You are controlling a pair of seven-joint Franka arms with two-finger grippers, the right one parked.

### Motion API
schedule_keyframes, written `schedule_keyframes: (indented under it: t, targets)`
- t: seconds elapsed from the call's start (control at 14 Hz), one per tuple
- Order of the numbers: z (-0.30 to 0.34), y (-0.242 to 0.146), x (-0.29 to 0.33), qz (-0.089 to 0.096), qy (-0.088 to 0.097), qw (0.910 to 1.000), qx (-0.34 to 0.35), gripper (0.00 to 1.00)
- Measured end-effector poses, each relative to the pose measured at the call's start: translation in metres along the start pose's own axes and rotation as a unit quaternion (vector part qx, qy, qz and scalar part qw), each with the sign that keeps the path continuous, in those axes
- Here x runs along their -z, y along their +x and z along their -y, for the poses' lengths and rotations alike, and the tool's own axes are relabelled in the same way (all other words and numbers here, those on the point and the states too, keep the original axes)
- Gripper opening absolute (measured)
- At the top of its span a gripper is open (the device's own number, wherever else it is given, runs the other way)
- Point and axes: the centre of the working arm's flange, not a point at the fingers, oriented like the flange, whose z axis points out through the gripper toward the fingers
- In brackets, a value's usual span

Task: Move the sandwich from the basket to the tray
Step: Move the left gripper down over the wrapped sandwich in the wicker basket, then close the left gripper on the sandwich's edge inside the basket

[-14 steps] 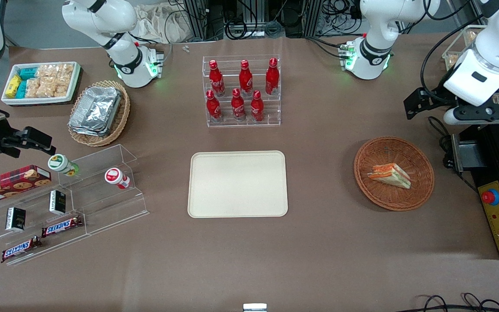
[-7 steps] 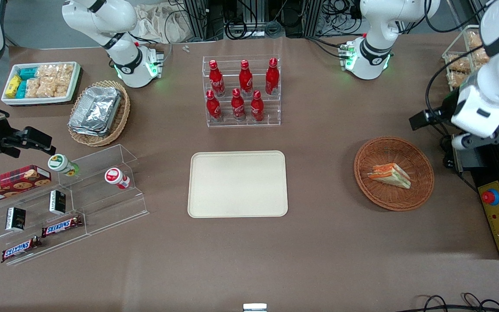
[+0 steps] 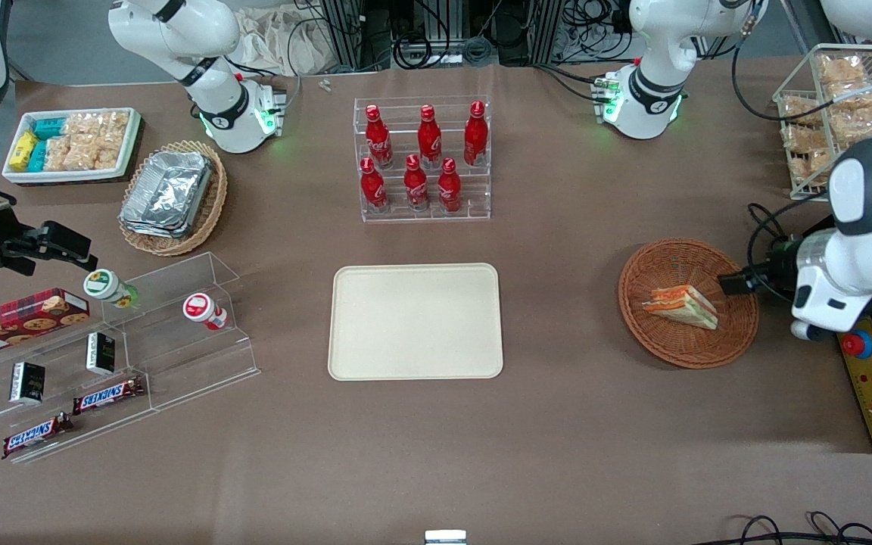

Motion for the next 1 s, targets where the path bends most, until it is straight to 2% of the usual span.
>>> schedule_keyframes:
  t: [0.14,0.21,0.36,0.57,0.64,0.86,1.0]
  targets:
    - [0.007,0.014,-0.030,-0.003,-0.015,0.9972,0.073,1.00]
    - [0.002,0.018,-0.044,-0.005,-0.021,0.9928,0.118,1.00]
    - [-0.016,0.023,-0.069,-0.008,-0.024,0.9804,0.195,1.00]
    - [-0.045,0.030,-0.112,-0.012,-0.019,0.9629,0.269,1.00]
    - [-0.052,0.032,-0.129,-0.011,-0.014,0.9590,0.283,1.00]
    - [-0.051,0.032,-0.161,0.001,0.002,0.9548,0.297,1.00]
    - [-0.045,0.034,-0.165,0.000,0.002,0.9533,0.302,1.00]
